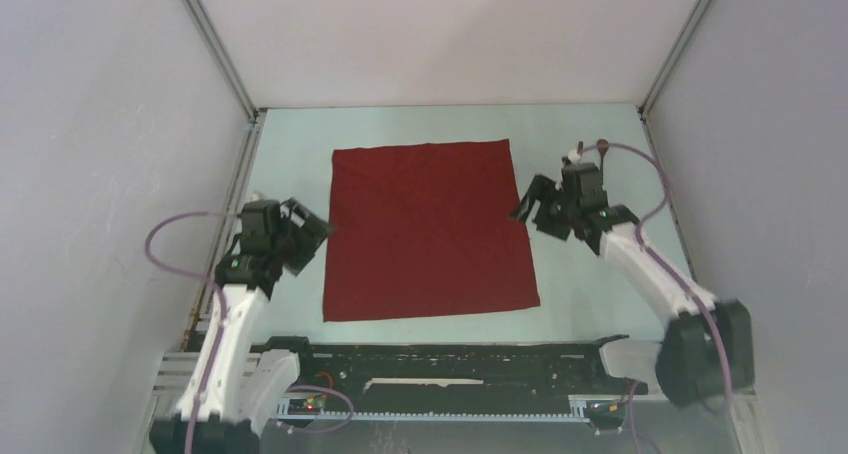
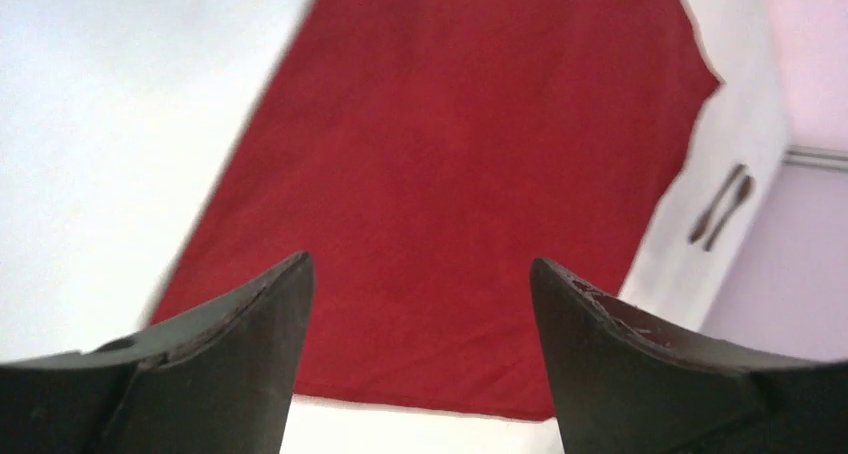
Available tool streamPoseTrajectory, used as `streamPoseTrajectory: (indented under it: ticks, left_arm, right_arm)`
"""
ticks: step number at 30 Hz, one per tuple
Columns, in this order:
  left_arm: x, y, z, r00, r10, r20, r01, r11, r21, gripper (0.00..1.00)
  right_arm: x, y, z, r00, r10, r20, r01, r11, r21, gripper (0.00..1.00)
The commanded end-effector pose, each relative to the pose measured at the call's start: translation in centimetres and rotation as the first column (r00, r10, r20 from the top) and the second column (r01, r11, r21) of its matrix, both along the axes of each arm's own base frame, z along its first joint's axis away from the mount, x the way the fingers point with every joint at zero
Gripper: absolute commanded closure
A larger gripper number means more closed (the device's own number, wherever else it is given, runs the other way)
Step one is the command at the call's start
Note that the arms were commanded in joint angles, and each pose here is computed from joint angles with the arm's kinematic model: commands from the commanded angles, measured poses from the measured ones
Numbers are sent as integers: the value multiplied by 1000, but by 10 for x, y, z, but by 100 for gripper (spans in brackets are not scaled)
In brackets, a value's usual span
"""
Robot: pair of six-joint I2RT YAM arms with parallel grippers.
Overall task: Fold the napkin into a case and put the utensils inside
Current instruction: Smooth out the napkin at the center of the board.
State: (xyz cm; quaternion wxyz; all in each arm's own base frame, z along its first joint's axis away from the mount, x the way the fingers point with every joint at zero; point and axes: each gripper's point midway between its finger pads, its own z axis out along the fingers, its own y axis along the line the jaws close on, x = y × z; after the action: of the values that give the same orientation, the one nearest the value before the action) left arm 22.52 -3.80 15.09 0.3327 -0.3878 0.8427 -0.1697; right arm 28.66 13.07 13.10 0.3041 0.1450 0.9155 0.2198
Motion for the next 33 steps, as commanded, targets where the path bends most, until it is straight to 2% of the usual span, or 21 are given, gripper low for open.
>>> streamPoseTrajectory:
  ticks: [1,5,7,9,10,11,12,15,20,25,28,33]
  left_arm:
    - [95,-37,44,932,-189,309,220,973,-68,15]
    - [166,-40,53,910,-180,375,226,971,-83,12]
    - [202,-47,59,884,-193,425,258,961,-102,12]
    - [233,-49,52,885,-162,437,247,958,-146,12]
    - [250,-39,36,899,-121,421,216,959,-185,12]
    - [265,-39,35,885,-105,453,221,952,-210,12]
    - [277,-41,33,877,-94,471,229,944,-236,11]
    - [310,-42,13,887,-62,458,220,928,-300,11]
    - [343,-20,-32,924,56,378,115,903,-414,2]
    - [356,17,-73,970,126,209,-35,919,-392,0]
    - [359,26,-95,976,174,129,-102,893,-439,0]
    - [379,37,-109,971,207,121,-133,884,-448,0]
  right_arm:
    - [104,34,39,959,97,267,-132,984,118,17]
    - [171,61,53,935,121,333,-218,938,271,17]
    - [199,67,48,938,115,328,-224,922,317,16]
    - [224,73,37,945,110,308,-219,912,346,15]
    - [236,77,34,947,111,303,-222,904,364,12]
    - [248,80,19,954,107,279,-213,898,384,4]
    - [257,83,11,959,99,265,-204,891,405,1]
    - [282,85,-13,976,75,203,-160,884,439,0]
    - [311,64,-49,993,-4,114,-50,884,465,0]
    - [330,33,-78,996,-88,32,64,890,451,0]
    - [337,15,-99,985,-160,-64,172,882,438,0]
    - [356,4,-111,979,-190,-71,201,873,445,0]
